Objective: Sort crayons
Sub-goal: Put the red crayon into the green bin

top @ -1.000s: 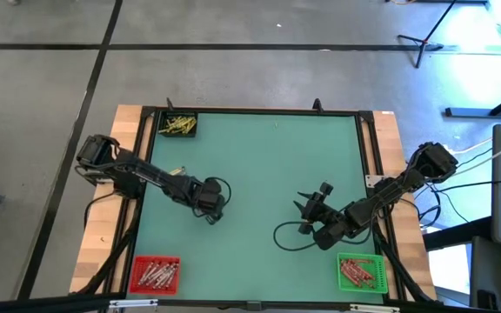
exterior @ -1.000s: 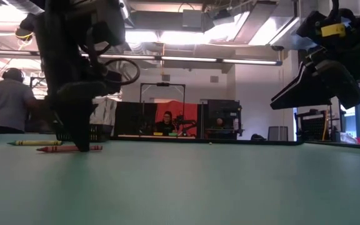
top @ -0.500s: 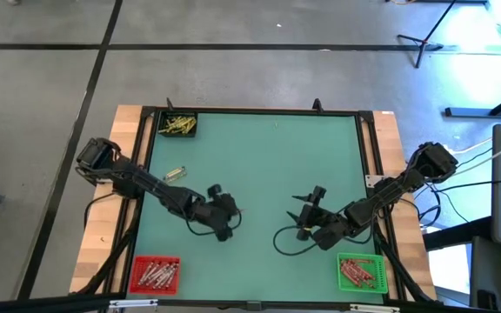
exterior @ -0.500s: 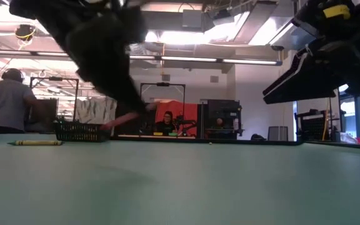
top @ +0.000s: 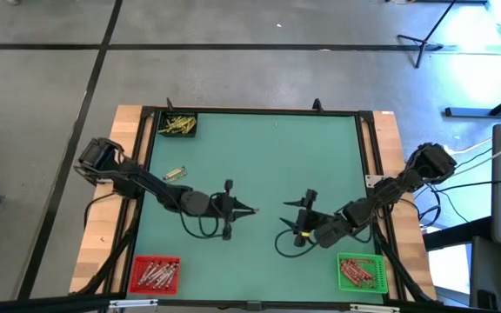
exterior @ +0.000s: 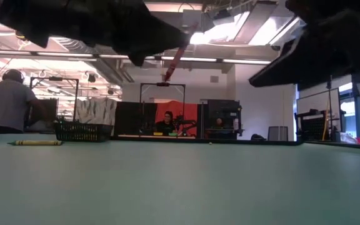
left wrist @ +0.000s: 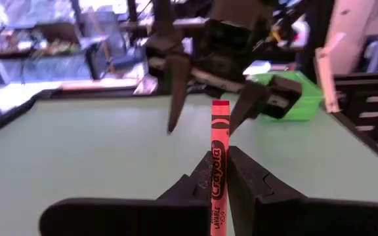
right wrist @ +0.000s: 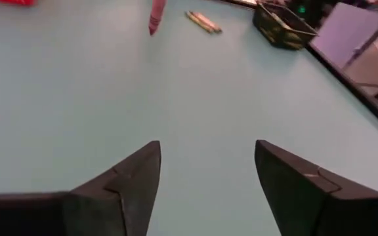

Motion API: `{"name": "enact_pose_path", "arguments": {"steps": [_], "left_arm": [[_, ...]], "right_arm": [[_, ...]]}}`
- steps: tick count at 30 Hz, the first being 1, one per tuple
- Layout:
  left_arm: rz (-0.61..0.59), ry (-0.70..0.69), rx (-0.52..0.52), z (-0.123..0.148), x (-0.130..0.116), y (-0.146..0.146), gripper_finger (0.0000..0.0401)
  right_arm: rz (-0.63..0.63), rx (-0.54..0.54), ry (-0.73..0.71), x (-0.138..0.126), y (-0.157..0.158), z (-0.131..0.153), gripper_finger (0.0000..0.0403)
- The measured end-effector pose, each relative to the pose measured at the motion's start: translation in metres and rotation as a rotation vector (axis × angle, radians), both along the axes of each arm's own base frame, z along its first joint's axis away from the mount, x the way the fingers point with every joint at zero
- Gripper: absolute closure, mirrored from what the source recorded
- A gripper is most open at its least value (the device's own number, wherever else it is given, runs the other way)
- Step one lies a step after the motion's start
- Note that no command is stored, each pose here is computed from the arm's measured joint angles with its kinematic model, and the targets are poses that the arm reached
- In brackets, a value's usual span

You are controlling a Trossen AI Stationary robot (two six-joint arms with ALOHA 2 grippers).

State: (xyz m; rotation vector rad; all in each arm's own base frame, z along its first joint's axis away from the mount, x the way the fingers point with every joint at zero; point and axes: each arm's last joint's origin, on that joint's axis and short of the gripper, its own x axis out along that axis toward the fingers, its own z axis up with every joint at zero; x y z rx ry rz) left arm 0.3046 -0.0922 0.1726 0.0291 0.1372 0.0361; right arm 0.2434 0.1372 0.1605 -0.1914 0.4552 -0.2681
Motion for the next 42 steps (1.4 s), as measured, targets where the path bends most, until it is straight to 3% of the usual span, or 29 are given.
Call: {"name": "enact_pose_path", "arguments": {"steps": [5,12,23,27,35,37,42], "left_arm": [[-0.047,-0.065,0.026,-0.011,0.005,-0.004,0.0390],[-0.042,-0.106,-0.005,-0.029,0.011,-0.006,0.0390],[-0.050,-0.152,-0.025,-0.023,0.016,-0.012,0.0390],[-0.064,-0.151,0.000,-0.023,0.015,-0.016,0.0390],[-0.080,-0.148,0.023,-0.023,0.015,-0.019,0.0390],[-0.082,-0.141,0.026,-0.024,0.014,-0.019,0.0390],[-0.081,-0.136,0.025,-0.024,0.015,-0.019,0.0383]], "right_arm": [[0.078,0.077,-0.059,0.020,-0.007,-0.002,0.0160],[0.284,0.179,-0.162,0.044,-0.009,-0.011,0.0160],[0.251,0.096,-0.228,0.082,-0.002,-0.004,0.0164],[0.265,0.059,-0.210,0.087,0.001,-0.002,0.0209],[0.266,0.048,-0.185,0.087,0.001,-0.004,0.0381],[0.267,0.046,-0.177,0.087,0.001,-0.004,0.0388],[0.267,0.040,-0.156,0.085,0.000,-0.004,0.0360]]}}
